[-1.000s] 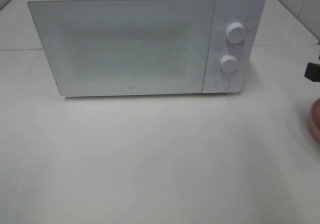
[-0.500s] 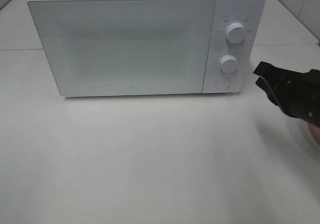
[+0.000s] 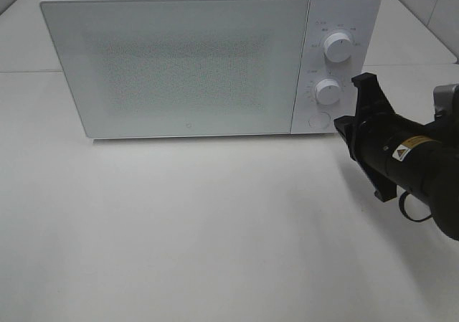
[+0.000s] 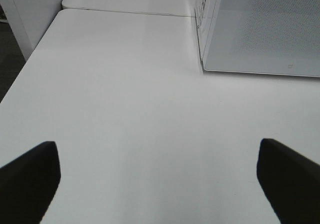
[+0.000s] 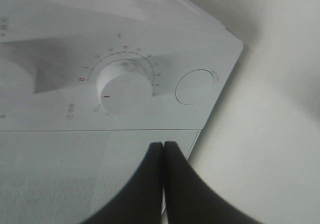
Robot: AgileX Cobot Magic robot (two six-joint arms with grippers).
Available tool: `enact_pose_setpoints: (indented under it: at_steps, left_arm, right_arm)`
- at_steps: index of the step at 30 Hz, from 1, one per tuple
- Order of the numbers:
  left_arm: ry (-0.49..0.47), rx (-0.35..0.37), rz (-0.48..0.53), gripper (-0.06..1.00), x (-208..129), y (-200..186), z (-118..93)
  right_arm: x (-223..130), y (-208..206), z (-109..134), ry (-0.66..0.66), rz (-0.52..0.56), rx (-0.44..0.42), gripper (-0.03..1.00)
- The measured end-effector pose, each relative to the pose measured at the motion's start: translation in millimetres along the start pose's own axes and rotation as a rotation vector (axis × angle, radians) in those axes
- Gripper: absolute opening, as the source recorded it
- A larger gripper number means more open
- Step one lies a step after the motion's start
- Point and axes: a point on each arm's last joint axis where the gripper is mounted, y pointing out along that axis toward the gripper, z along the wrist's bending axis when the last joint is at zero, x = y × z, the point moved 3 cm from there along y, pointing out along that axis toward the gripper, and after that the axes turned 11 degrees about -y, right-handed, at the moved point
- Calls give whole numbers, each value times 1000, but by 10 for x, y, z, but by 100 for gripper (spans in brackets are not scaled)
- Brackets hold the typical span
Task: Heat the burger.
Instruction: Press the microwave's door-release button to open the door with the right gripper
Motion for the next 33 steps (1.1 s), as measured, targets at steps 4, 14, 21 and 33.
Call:
enact_pose_setpoints:
  at_steps: [4,14,21,33]
  left_arm:
    - [0,0,0,99,0,0,0]
    - [0,0,0,99,0,0,0]
    - [0,0,0,99,0,0,0]
    - [0,0,0,99,0,0,0]
  right_arm:
    - [-43,183,-70,105,-21,-33,2]
    - [-108,567,1,193,-44,-25,2]
    - [-152,691,-172,227,-75,-94,2]
    - [-175,860,-243,222,-89,-127,2]
